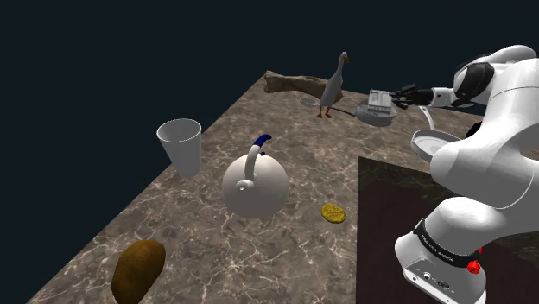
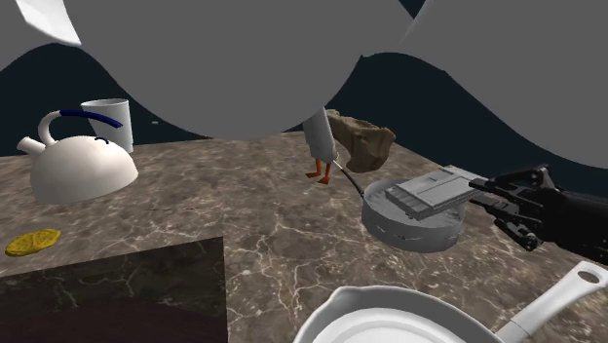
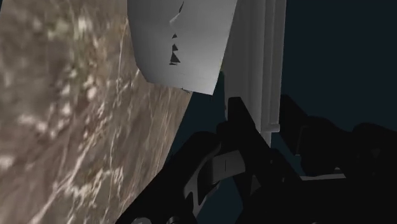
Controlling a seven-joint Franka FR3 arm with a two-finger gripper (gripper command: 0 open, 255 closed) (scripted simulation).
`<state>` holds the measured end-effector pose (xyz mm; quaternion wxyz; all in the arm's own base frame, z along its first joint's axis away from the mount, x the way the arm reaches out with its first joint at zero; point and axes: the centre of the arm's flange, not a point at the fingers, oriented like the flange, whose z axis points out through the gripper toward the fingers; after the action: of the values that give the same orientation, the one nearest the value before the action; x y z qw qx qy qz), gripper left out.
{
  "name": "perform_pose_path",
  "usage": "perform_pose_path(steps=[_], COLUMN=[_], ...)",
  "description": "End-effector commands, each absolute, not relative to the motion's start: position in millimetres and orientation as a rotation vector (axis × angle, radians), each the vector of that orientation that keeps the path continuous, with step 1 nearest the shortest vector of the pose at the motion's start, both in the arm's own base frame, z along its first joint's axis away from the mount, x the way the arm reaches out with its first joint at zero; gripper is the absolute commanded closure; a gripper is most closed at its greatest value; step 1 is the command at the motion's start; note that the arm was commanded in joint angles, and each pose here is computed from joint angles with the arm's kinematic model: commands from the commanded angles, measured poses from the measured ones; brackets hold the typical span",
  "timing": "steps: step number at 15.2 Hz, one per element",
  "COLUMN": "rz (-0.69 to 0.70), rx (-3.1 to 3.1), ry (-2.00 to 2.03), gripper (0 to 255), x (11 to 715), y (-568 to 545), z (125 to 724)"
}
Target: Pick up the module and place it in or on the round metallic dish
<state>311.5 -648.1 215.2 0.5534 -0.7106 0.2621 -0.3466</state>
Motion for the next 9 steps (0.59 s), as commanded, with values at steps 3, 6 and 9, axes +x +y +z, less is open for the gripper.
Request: perform_pose_path(steps=[3,6,9], rz=[-0.819,-0.819,-0.819], rx=[-1.679,-1.679,-1.679], ry=[0.62,0.62,0.62], gripper=[255,255,255], x=[311.0,311.0,311.0], y=[-647.5,-647.5,-647.6], z=[236.3,252.1,268.0])
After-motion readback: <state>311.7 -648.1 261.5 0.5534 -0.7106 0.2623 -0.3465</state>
